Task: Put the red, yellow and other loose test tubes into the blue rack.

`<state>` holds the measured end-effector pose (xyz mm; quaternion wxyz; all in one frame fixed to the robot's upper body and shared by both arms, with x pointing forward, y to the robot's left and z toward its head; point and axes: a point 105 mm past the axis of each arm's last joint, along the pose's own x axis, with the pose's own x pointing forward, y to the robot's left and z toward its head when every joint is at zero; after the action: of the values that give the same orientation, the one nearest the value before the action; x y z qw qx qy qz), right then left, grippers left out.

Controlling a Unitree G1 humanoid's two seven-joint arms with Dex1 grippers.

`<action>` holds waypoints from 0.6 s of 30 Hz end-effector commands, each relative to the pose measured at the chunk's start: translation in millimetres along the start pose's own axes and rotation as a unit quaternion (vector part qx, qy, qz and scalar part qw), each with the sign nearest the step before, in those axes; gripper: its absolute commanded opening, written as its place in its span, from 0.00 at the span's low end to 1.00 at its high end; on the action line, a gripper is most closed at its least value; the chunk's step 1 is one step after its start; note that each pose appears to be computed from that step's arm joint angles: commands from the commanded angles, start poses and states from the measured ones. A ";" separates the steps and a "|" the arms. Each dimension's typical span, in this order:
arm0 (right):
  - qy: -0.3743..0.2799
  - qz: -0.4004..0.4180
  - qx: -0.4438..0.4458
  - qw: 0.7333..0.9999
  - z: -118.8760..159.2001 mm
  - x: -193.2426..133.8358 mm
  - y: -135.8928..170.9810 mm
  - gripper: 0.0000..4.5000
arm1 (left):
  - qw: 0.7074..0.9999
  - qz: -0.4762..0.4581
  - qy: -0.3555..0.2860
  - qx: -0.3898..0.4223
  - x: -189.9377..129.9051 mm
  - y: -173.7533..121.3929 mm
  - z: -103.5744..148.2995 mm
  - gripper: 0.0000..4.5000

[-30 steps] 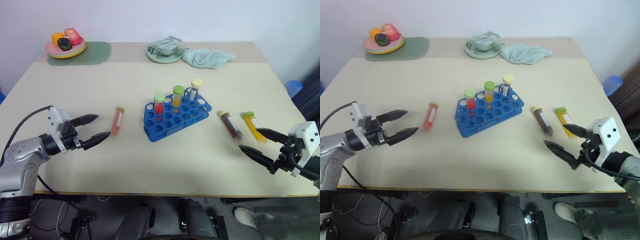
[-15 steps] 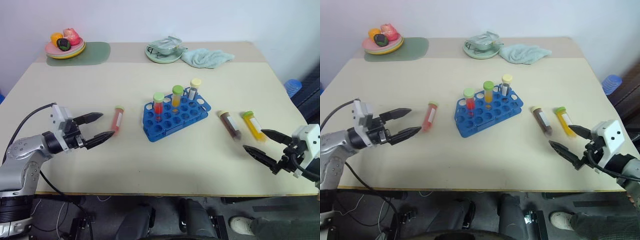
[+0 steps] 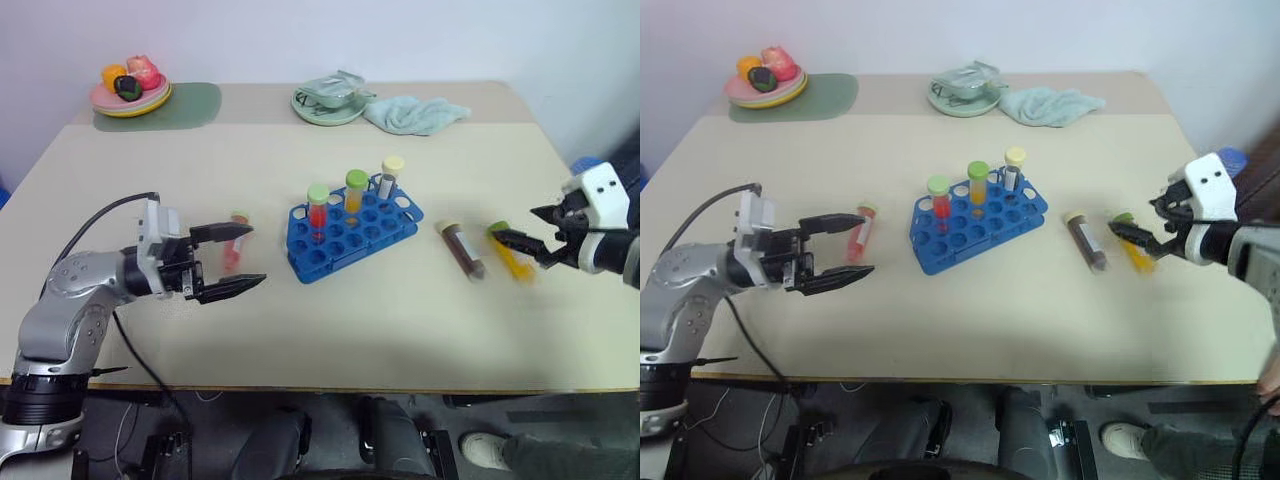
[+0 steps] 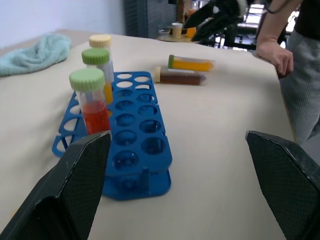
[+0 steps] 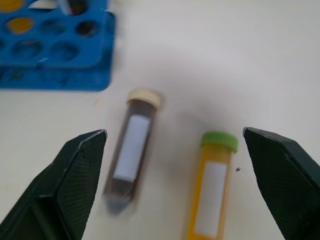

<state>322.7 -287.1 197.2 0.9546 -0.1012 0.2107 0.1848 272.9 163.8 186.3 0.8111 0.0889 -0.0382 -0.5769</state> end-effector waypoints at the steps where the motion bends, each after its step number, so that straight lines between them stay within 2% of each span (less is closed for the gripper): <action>1: 0.015 0.029 0.032 0.999 13.9 8.0 7.9 1.00 | 1.000 -0.013 -0.008 0.014 4.8 -3.3 7.3 0.98; 5: 0.040 0.062 0.065 0.995 23.1 26.1 19.0 1.00 | 1.000 -0.017 -0.006 0.011 5.9 -5.9 5.6 0.98; 10: 0.084 0.068 0.093 0.990 20.3 45.3 16.9 1.00 | 1.000 -0.018 -0.006 0.011 6.8 -6.4 5.8 0.98; 18: 0.139 0.059 0.064 0.986 5.6 61.8 10.4 1.00 | 1.000 -0.014 -0.004 0.010 5.4 -8.9 3.9 0.98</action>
<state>367.0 -259.5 162.7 0.9027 -0.0373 0.3767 0.2047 268.8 156.1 181.6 0.8037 0.0864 -0.0333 -0.5878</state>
